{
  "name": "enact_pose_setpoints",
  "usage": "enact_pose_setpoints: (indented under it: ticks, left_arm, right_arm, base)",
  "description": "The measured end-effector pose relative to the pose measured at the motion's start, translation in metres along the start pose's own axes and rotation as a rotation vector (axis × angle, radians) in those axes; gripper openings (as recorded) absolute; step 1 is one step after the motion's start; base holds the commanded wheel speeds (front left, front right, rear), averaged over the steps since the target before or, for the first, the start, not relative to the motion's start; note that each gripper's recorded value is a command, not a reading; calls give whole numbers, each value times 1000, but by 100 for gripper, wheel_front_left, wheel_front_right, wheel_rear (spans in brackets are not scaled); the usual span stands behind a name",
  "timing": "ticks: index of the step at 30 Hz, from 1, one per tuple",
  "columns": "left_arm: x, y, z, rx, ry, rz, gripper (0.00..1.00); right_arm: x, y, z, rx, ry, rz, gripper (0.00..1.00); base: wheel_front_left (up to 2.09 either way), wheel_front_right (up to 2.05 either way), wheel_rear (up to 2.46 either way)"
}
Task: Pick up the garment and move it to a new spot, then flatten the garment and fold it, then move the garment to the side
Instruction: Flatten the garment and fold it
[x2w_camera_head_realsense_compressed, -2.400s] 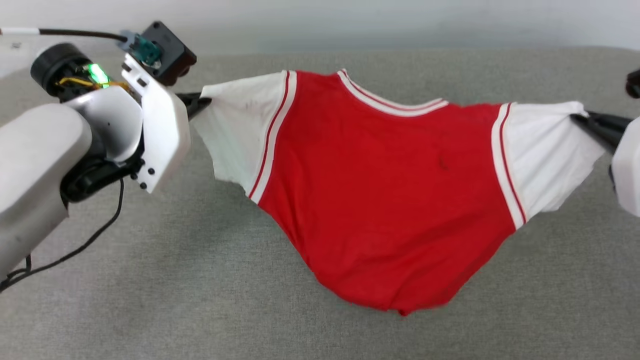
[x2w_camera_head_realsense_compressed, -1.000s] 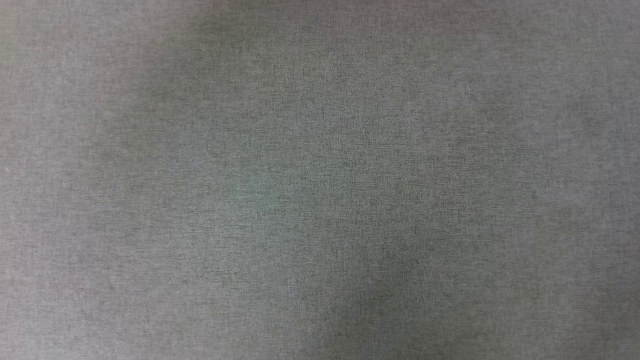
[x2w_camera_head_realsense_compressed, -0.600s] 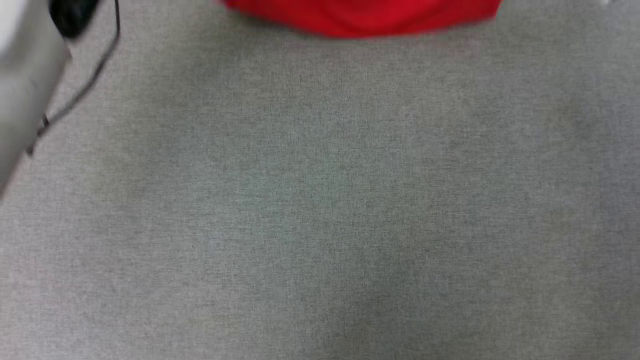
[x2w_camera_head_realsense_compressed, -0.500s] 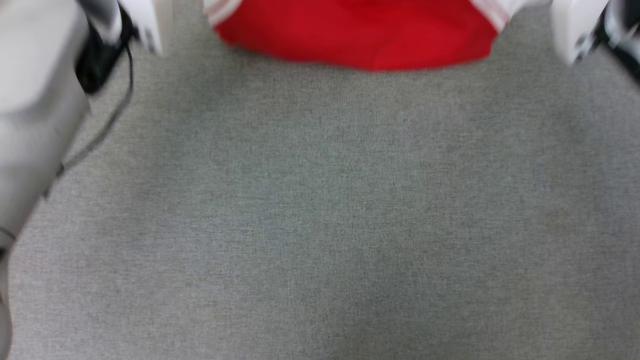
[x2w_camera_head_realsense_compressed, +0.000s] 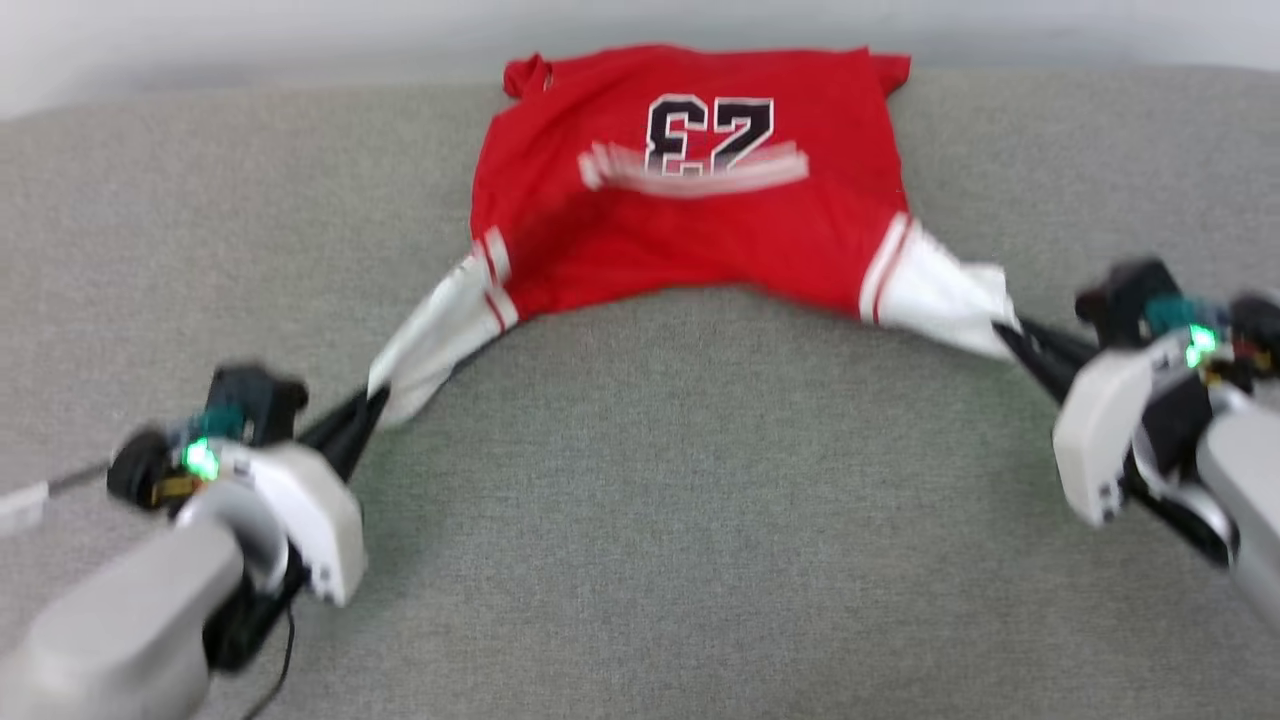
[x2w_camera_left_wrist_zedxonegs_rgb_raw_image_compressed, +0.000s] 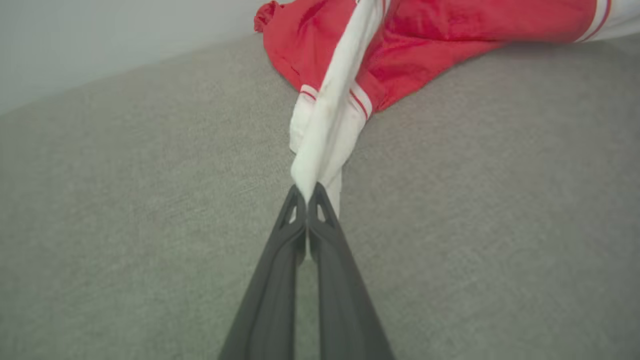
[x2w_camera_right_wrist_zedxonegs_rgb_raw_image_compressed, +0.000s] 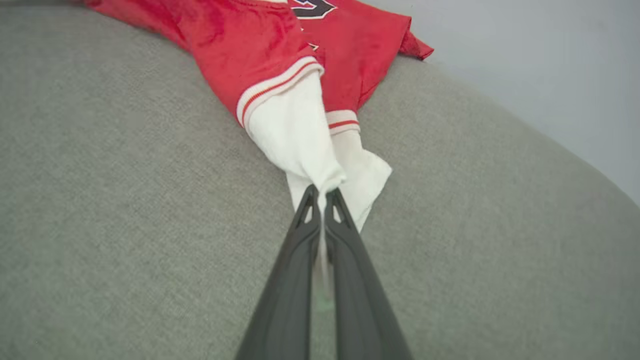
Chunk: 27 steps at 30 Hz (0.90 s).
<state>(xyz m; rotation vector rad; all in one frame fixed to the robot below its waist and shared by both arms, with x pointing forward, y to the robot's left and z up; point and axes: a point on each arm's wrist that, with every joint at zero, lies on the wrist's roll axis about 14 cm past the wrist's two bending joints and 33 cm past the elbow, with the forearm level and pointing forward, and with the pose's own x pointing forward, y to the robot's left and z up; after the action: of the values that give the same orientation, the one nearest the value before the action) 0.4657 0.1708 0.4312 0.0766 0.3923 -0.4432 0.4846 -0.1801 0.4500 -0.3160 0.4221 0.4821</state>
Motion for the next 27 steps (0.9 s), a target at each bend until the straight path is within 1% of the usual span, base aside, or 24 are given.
enact_pose_setpoints:
  ticks: [4,7,11,13,17,19,22,24,26,27]
  left_arm:
    - [-37,-12,-28,-36,53,24,0]
    - [-63,-24,-47,-88,95,39,0]
    - [-97,-25,-70,-105,151,93,0]
    - [-111,-32,-82,-129,180,95,0]
    - [-136,-40,-99,-137,230,108,0]
    - [-145,-44,-106,-158,251,117,0]
    - [-156,-47,-111,-158,267,124,0]
    - [-158,-52,-111,-165,271,120,0]
    - [-156,-57,-108,-173,260,110,0]
    - [-154,-59,-106,-175,254,108,0]
  right_arm:
    - [-35,5,-29,56,34,-19,0]
    - [-60,8,-47,94,53,-40,0]
    - [-94,18,-78,148,104,-55,0]
    - [-110,24,-91,175,123,-64,0]
    - [-140,37,-118,222,179,-78,0]
    - [-154,47,-133,247,224,-75,0]
    - [-170,65,-149,287,284,-61,0]
    - [-176,70,-153,292,303,-65,0]
    - [-176,70,-149,305,300,-75,0]
    - [-175,70,-144,302,291,-78,18]
  base:
    - [0,0,0]
    - [0,0,0]
    - [0,0,0]
    - [0,0,0]
    - [0,0,0]
    - [0,0,0]
    - [0,0,0]
    - [0,0,0]
    - [0,0,0]
    - [0,0,0]
